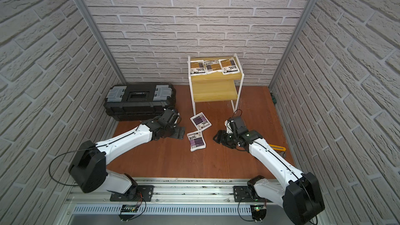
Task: Place the bagged coffee beans on the shelf by color
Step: Pick up the bagged coffee beans at the center of the board.
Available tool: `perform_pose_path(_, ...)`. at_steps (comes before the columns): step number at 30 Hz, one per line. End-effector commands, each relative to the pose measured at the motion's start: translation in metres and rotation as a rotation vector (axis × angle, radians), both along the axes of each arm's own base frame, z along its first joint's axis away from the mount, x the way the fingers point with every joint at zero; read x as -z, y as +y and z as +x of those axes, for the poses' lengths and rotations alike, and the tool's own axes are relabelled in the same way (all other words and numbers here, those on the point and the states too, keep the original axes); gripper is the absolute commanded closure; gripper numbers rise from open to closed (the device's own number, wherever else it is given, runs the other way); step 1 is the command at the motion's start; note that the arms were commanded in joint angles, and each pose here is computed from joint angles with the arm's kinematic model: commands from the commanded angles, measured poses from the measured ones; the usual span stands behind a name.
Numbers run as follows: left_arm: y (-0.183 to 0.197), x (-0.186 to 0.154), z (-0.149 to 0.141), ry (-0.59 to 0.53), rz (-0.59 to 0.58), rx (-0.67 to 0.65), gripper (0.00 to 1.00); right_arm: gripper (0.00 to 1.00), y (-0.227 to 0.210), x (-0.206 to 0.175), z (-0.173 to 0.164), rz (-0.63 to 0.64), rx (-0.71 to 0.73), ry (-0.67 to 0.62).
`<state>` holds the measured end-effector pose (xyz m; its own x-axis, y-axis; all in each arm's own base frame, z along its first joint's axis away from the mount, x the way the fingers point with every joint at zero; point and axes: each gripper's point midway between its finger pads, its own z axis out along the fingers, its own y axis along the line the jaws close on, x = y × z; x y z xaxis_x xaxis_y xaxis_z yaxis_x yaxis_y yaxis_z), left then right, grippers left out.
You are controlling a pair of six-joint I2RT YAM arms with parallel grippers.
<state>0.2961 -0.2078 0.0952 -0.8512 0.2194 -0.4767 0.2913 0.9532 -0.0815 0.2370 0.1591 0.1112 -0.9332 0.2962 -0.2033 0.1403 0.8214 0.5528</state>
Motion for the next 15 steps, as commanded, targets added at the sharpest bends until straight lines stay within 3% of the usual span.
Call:
perform_pose_path(1,-0.014,0.003,0.011,-0.006,-0.02,0.053,0.02,0.36,0.013,0.0,0.005,0.031,0.007,-0.052)
perform_pose_path(8,-0.023,0.024,0.019,0.03,0.013,0.088,0.02,0.34,0.033,0.027,0.001,0.1,0.003,0.015)
perform_pose_path(15,-0.028,0.036,0.024,0.043,0.027,0.102,0.02,0.28,0.041,0.043,0.011,0.197,0.146,0.064)
